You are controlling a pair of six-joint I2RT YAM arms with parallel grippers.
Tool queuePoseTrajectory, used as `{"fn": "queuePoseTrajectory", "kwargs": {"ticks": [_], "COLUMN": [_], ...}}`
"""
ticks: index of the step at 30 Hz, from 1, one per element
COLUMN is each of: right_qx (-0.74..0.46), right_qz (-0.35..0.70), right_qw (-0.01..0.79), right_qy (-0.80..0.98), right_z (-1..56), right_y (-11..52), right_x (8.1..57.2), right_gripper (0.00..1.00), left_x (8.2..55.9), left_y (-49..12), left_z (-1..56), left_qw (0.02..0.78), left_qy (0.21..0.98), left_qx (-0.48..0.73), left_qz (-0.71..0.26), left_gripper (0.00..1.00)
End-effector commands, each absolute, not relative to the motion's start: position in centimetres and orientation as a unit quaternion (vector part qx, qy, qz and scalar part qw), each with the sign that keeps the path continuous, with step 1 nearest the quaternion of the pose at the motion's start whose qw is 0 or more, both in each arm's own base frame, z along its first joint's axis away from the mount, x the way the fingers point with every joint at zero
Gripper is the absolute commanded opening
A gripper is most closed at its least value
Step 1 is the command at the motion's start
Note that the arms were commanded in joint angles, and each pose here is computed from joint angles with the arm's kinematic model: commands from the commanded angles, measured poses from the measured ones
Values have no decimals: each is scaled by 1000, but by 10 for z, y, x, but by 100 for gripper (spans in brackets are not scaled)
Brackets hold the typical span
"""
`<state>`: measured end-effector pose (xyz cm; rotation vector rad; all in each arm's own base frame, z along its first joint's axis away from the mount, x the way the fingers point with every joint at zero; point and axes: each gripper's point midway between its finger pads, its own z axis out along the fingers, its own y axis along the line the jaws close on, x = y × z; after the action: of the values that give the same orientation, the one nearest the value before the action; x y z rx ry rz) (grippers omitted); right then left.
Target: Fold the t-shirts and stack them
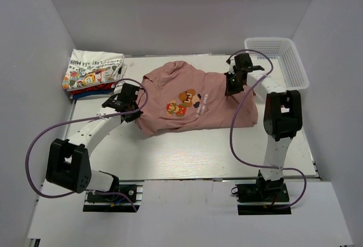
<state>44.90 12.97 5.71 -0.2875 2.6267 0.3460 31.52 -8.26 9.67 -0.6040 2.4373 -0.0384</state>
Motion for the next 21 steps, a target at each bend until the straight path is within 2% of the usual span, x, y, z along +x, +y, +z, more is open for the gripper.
{"fn": "queuePoseTrajectory", "kwargs": {"ticks": [1,3,6,7,12,17,21], "right_qx": [-66,-34,9,14,48,57,45], "right_qz": [103,73,38,32,-10,-21,-20], "right_qw": [329,383,445,462,571,676,746], "right_qy": [936,920,895,886,820,735,664], "right_z": [142,189,249,266,369,478,551], "right_y": [117,100,72,67,38,21,15], "right_x": [461,460,454,448,430,392,351], "right_gripper": [0,0,0,0,0,0,0], "left_x": [343,352,370,370,383,369,343], "left_y": [-79,-77,-68,-67,-60,-44,-31], "left_z": [163,190,265,265,376,494,567], "left_qw": [402,440,536,538,662,763,821], "left_qy": [880,864,806,808,715,608,532], "left_qx": [-248,-242,-244,-234,-213,-203,-190], "left_qz": [-41,-46,-62,-56,-78,-83,-77], "left_gripper": [0,0,0,0,0,0,0]}}
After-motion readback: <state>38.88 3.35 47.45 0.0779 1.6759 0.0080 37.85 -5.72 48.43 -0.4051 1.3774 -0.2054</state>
